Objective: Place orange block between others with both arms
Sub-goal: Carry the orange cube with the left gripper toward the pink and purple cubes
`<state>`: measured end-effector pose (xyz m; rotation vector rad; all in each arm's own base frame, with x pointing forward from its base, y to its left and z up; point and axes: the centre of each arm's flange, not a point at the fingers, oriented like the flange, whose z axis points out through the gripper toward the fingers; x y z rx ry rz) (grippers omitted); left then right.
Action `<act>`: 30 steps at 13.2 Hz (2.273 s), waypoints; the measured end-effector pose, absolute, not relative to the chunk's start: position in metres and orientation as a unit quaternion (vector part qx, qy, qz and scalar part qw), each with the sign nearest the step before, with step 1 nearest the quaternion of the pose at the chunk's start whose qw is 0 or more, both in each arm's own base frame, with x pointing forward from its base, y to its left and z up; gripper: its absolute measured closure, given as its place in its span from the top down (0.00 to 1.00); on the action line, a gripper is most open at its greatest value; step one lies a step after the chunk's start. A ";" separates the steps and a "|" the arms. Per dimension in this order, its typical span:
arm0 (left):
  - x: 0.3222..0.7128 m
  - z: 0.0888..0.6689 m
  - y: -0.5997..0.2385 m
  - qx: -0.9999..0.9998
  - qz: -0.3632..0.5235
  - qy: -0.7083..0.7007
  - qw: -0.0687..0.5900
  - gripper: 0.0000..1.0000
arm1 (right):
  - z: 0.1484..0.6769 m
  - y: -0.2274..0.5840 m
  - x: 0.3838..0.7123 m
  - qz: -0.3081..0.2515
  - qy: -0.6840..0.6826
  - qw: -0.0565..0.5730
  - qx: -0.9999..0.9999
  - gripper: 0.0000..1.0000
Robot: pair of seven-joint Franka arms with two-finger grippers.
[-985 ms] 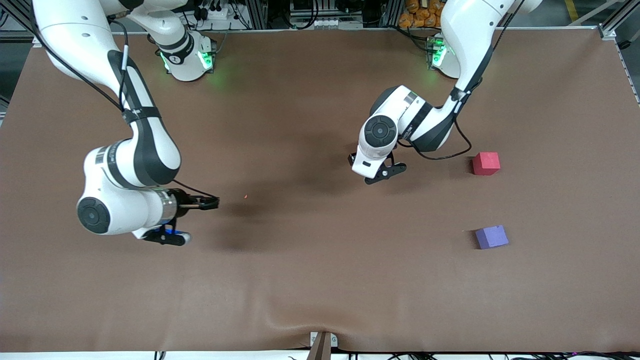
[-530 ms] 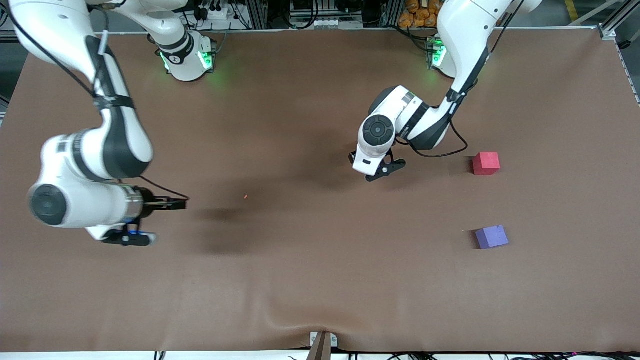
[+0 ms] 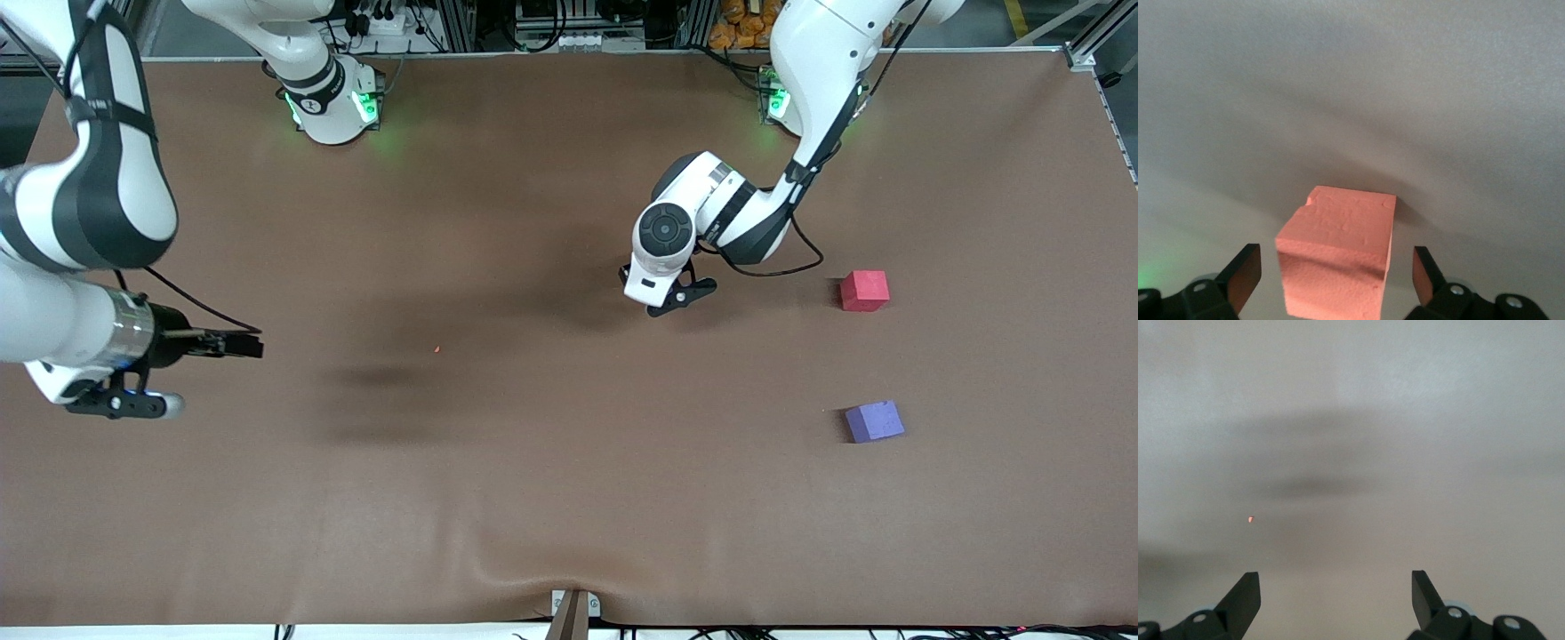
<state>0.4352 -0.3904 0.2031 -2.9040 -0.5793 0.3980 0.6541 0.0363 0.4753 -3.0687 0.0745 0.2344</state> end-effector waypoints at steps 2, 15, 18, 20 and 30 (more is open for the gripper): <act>0.432 0.196 -0.393 -0.969 0.135 -0.192 0.078 1.00 | 0.498 0.033 0.646 0.064 0.001 0.015 -0.998 1.00; 0.524 0.232 -0.324 -0.956 0.086 -0.268 0.081 0.57 | 0.532 -0.023 0.620 0.072 0.001 -0.010 -0.997 1.00; 0.579 0.270 -0.239 -0.956 0.092 -0.269 0.074 0.55 | 0.532 -0.041 0.619 0.070 0.016 -0.010 -0.997 1.00; 0.598 0.280 -0.181 -0.959 0.099 -0.257 0.072 0.55 | 0.533 -0.056 0.618 0.069 0.029 -0.011 -0.997 1.00; 0.618 0.265 -0.053 -0.986 0.108 -0.093 0.090 0.55 | 0.548 -0.080 0.613 0.057 0.039 -0.014 -0.998 1.00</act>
